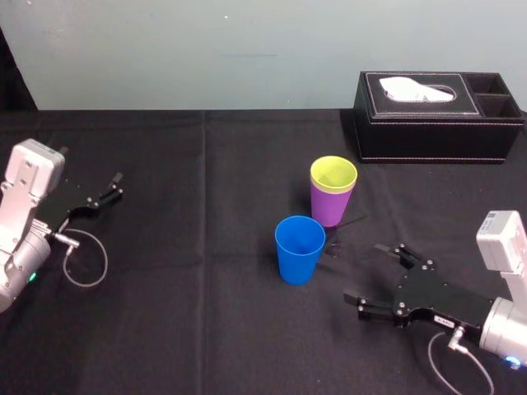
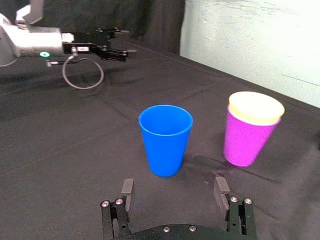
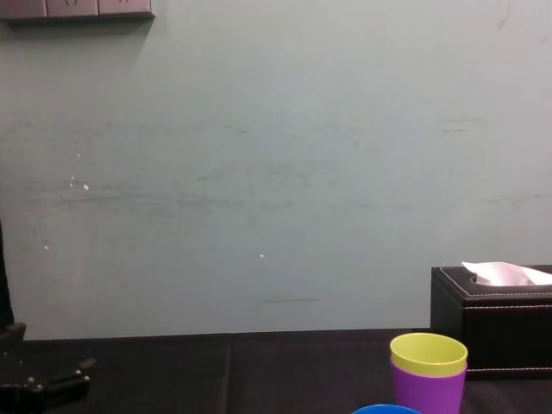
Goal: Stack the three plastic cups sequentially using one hand.
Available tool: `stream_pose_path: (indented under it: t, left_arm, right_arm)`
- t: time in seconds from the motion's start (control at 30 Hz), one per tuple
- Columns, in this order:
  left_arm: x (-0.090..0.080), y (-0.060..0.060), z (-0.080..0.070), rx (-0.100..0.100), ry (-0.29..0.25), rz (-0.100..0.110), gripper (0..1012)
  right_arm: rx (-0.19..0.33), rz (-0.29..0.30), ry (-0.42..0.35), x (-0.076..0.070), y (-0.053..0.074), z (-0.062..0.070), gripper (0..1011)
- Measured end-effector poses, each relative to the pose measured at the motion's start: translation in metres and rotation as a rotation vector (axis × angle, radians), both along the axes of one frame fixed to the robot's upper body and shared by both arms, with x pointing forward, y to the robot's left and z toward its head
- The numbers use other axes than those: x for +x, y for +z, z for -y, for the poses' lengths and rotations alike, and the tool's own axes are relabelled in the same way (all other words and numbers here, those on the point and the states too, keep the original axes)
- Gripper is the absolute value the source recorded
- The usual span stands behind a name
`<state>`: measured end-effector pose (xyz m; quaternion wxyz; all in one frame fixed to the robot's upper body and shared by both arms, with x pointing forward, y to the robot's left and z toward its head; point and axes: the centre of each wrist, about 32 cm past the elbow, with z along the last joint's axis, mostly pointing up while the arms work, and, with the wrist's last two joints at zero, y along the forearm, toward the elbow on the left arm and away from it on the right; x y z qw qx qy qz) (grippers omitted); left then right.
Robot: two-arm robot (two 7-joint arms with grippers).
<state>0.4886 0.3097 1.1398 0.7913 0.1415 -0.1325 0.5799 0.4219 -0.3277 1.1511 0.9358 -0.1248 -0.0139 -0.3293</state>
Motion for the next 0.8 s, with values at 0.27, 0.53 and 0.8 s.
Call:
stream_pose_path:
  t: [0.27, 0.53, 0.8]
  left_arm:
    - [0.000, 0.000, 0.000, 0.000, 0.000, 0.000, 1012]
    - [0.000, 0.000, 0.000, 0.000, 0.000, 0.000, 1011]
    - [0.000, 0.000, 0.000, 0.000, 0.000, 0.000, 1011]
  right_arm:
    - [0.006, 0.005, 0.042, 0.010, -0.005, -0.005, 1003]
    - [0.022, -0.020, 0.044, 0.021, -0.007, -0.016, 1003]
    - [0.043, -0.062, 0.049, 0.032, -0.007, -0.030, 1003]
